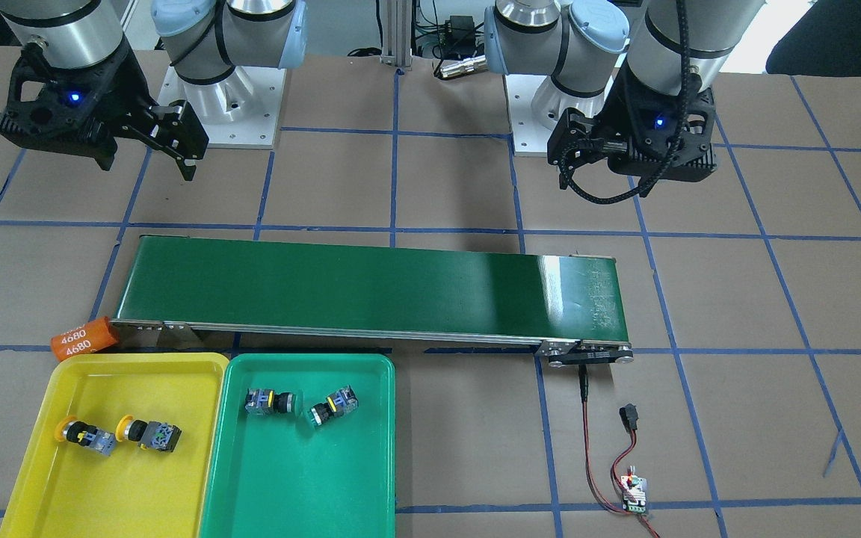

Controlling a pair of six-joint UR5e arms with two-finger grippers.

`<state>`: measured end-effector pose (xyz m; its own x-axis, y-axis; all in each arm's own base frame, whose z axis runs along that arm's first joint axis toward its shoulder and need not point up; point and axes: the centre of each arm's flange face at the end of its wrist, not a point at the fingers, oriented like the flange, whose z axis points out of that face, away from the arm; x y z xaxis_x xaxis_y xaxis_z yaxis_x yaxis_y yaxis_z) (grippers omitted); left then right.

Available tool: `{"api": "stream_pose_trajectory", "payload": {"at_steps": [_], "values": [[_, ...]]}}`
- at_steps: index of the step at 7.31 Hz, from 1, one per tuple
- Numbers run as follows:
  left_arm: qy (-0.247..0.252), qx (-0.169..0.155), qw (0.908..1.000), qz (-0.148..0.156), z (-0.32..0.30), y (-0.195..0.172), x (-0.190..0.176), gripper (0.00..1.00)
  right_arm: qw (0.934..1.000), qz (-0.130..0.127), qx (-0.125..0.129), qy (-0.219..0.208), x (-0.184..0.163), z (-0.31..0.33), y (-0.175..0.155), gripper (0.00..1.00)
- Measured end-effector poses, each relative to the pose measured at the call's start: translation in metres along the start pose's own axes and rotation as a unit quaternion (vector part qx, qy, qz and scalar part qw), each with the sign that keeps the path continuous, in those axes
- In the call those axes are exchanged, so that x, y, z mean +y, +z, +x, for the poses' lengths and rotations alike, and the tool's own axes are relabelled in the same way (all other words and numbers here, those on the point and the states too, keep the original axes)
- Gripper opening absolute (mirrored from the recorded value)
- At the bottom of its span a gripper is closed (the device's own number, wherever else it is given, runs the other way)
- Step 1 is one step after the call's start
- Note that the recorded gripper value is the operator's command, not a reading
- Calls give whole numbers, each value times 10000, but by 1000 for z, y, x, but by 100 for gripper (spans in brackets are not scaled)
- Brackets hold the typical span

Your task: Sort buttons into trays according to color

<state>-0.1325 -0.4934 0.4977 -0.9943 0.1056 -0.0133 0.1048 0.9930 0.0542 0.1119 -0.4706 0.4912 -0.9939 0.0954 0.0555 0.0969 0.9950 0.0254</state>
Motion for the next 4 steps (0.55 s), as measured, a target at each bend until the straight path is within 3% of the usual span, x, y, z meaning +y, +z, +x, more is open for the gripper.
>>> {"api": "stream_pose_trajectory", "payload": {"at_steps": [4], "values": [[-64,51,10000,22,1,-2,2,100,10000,-43,-12,-12,-2,-1,4,100]]}}
